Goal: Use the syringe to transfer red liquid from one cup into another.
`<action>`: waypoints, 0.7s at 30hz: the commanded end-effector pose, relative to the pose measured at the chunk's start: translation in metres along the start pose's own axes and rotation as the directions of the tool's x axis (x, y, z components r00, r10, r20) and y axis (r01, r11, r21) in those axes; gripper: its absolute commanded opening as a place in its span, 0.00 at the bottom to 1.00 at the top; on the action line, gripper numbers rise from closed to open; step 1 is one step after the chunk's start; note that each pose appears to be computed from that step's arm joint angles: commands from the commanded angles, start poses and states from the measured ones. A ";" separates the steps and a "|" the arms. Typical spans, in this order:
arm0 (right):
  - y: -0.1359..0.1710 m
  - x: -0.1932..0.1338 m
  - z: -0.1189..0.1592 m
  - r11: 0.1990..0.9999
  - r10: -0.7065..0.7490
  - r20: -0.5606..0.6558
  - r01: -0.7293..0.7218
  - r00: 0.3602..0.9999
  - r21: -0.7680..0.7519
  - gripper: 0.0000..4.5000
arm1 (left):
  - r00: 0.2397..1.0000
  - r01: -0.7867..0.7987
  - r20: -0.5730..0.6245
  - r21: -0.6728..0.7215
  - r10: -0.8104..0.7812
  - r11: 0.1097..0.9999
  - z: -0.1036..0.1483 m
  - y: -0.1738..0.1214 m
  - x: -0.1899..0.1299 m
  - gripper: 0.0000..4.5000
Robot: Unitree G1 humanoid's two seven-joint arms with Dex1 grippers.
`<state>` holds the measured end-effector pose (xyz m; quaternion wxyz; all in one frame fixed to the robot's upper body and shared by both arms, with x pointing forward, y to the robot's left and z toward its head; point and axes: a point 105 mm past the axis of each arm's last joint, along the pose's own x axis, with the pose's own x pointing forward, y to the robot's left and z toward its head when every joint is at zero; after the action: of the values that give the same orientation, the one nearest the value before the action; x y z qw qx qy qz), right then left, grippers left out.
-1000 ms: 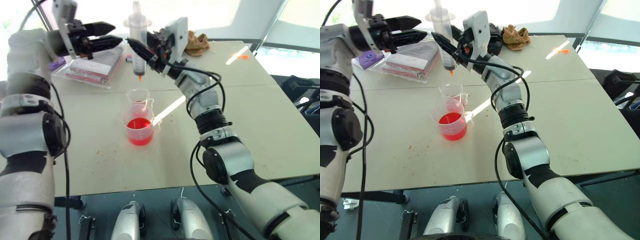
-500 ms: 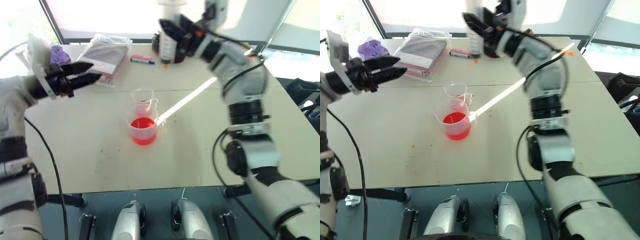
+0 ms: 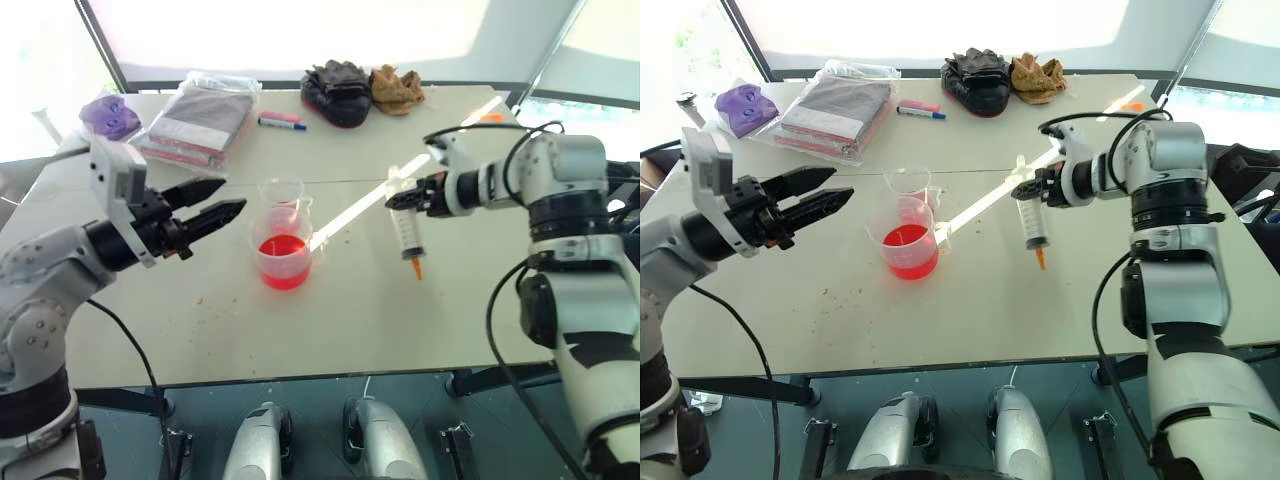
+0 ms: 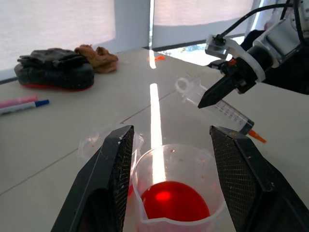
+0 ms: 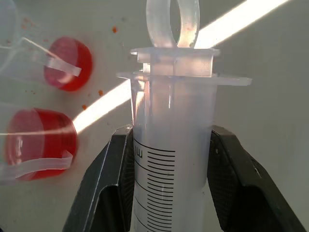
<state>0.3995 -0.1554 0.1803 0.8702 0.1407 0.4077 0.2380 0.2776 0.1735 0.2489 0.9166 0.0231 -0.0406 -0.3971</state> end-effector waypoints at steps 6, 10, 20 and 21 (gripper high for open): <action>-0.012 0.025 -0.033 0.996 -0.045 -0.115 0.054 0.992 0.075 0.35 | 0.998 0.004 0.055 0.003 -0.004 1.000 0.007 -0.016 0.005 0.57; -0.017 0.031 -0.039 0.995 -0.067 -0.124 0.076 0.990 0.069 0.64 | 0.998 0.002 0.060 -0.007 -0.002 1.000 0.008 -0.018 0.006 0.57; -0.022 0.008 -0.020 0.990 -0.116 -0.016 0.114 0.993 -0.081 0.99 | 0.999 -0.043 0.019 -0.025 0.043 0.999 -0.002 -0.010 -0.003 0.57; -0.022 -0.003 -0.014 0.983 -0.120 0.022 0.122 0.993 -0.135 0.99 | 0.998 -0.057 0.002 -0.028 0.057 0.998 -0.006 -0.008 -0.007 0.57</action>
<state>0.3916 -0.1642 0.1394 0.8711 0.0894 0.4364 0.2066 0.2706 0.1660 0.2354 0.9236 -0.0054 -0.0214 -0.3826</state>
